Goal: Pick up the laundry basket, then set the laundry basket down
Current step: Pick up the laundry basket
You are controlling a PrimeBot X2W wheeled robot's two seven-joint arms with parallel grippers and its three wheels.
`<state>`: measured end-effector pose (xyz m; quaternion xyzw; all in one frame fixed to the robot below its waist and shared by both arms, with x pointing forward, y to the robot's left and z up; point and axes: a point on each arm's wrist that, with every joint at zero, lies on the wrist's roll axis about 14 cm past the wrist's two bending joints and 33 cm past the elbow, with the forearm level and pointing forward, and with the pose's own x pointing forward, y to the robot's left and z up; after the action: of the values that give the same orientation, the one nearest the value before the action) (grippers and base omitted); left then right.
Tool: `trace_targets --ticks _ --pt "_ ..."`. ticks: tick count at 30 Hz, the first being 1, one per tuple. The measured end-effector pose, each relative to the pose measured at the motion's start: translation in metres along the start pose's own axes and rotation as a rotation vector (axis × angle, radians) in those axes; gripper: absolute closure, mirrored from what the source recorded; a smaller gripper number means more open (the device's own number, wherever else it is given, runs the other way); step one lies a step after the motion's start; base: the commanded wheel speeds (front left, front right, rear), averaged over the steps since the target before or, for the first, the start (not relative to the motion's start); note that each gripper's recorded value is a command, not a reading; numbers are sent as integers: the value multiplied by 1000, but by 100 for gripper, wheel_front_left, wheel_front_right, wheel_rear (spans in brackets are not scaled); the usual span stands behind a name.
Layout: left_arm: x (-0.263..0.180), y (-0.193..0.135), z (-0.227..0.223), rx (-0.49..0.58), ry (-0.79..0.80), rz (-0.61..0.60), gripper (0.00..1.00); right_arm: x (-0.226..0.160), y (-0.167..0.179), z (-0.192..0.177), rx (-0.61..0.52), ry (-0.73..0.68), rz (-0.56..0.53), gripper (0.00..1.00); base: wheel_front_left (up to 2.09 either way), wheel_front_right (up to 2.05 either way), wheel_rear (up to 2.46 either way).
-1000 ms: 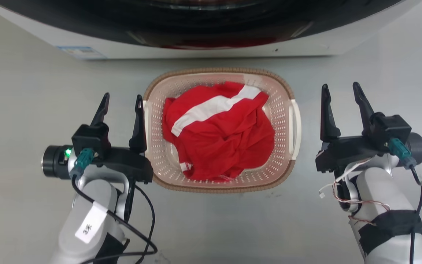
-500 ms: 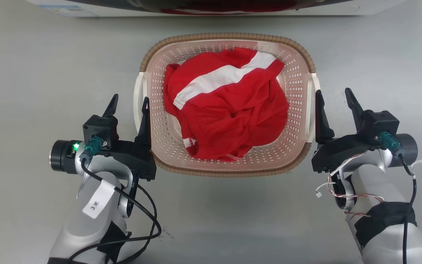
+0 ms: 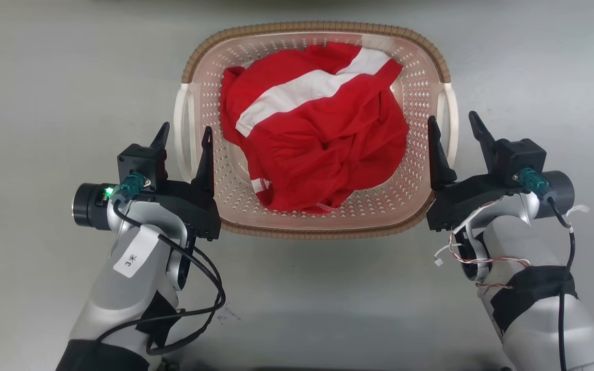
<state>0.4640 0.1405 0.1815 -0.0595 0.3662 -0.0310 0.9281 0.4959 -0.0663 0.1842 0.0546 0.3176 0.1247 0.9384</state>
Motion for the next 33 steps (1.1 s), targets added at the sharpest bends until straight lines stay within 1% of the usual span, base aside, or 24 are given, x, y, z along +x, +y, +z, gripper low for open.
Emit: trace_targets --ticks 6,10,20,21,22,24,25,26,27,28,29,30,31,33 --pt "4 2 -22 -1 62 2 0 6 5 -17 24 40 16 0 0 0 0" --pt "8 2 -28 -15 82 4 0 8 9 -29 24 70 27 0 0 0 0" --pt "15 2 -44 -7 133 -3 0 17 16 -40 36 99 42 0 0 0 0" --pt "16 1 -46 -6 139 -4 0 17 16 -43 38 105 43 4 0 0 0" --pt "16 1 -46 -8 141 -5 0 18 16 -44 40 109 43 10 0 0 0" --pt "17 2 -50 -23 152 0 0 19 16 -47 36 116 44 33 0 0 0" --pt "16 2 -52 -26 159 3 0 19 17 -47 35 118 46 51 0 0 0" --pt "15 2 -54 -27 166 3 13 19 17 -48 34 119 46 57 0 0 0" --pt "15 2 -55 -29 170 2 38 20 16 -48 36 121 43 62 0 0 0" --pt "15 2 -57 -30 173 1 38 20 17 -49 36 122 43 62 0 0 0" --pt "15 0 -57 -28 175 -4 83 20 17 -49 35 123 43 70 0 0 0" --pt "15 -1 -57 -25 176 -10 100 21 17 -48 33 121 44 86 0 0 0" --pt "16 -1 -57 -25 175 -10 100 21 15 -48 33 122 38 100 0 0 0" --pt "15 -1 -58 -31 181 -10 100 23 14 -47 36 122 34 100 0 0 0"
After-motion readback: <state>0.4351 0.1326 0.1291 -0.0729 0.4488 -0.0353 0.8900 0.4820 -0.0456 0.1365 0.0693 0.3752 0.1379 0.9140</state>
